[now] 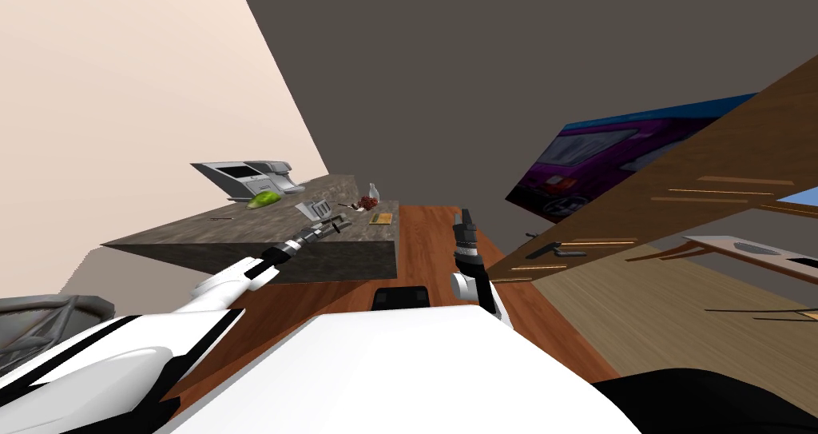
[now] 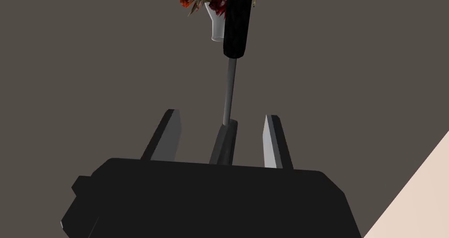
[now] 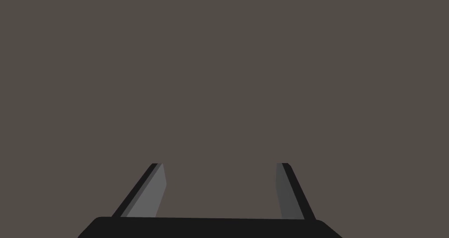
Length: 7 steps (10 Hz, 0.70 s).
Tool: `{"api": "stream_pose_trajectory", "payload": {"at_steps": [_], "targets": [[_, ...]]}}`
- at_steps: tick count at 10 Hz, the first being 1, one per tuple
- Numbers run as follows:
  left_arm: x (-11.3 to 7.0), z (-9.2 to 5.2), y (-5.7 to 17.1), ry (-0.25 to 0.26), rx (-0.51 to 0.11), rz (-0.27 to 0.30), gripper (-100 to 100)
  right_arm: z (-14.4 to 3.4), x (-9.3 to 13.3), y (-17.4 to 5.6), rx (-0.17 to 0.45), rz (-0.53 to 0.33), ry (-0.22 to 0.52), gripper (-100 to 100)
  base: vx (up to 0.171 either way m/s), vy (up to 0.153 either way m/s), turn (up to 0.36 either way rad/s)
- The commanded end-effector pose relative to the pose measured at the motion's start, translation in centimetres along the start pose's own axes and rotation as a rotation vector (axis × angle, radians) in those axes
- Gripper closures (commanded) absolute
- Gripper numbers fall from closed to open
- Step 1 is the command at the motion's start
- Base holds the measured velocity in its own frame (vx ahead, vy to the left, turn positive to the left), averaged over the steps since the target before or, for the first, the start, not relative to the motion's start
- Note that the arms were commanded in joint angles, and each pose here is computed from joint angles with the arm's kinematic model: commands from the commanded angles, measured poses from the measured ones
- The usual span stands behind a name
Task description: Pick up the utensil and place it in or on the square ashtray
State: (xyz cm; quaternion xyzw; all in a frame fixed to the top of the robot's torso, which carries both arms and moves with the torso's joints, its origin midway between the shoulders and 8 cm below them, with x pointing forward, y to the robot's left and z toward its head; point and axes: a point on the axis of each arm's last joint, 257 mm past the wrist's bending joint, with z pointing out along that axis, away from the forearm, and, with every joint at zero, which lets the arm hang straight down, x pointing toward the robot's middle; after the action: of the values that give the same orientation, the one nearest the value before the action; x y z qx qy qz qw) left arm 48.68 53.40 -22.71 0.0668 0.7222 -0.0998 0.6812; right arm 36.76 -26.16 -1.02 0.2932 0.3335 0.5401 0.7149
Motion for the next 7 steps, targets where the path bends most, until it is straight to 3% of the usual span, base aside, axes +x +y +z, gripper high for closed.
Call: {"api": "stream_pose_trajectory", "payload": {"at_steps": [1,4,5,6,7], "targets": [[0.0,0.0,0.0,0.000,0.000,0.000,100,0.0,0.0,0.0,0.000,0.000,0.000,0,0.000,0.000,0.000],[0.0,0.0,0.0,0.000,0.000,0.000,100,0.0,0.0,0.0,0.000,0.000,0.000,0,0.000,0.000,0.000],[0.0,0.0,0.0,0.000,0.000,0.000,0,0.0,0.0,0.0,0.000,0.000,0.000,0,0.000,0.000,0.000],[-1.5,0.0,1.8,-0.018,-0.045,0.007,-100,0.0,0.0,0.0,0.000,0.000,0.000,0,0.051,-0.083,0.044],[-1.5,0.0,1.8,-0.018,-0.045,0.007,-100,0.0,0.0,0.0,0.000,0.000,0.000,0,0.076,-0.104,0.034]]}}
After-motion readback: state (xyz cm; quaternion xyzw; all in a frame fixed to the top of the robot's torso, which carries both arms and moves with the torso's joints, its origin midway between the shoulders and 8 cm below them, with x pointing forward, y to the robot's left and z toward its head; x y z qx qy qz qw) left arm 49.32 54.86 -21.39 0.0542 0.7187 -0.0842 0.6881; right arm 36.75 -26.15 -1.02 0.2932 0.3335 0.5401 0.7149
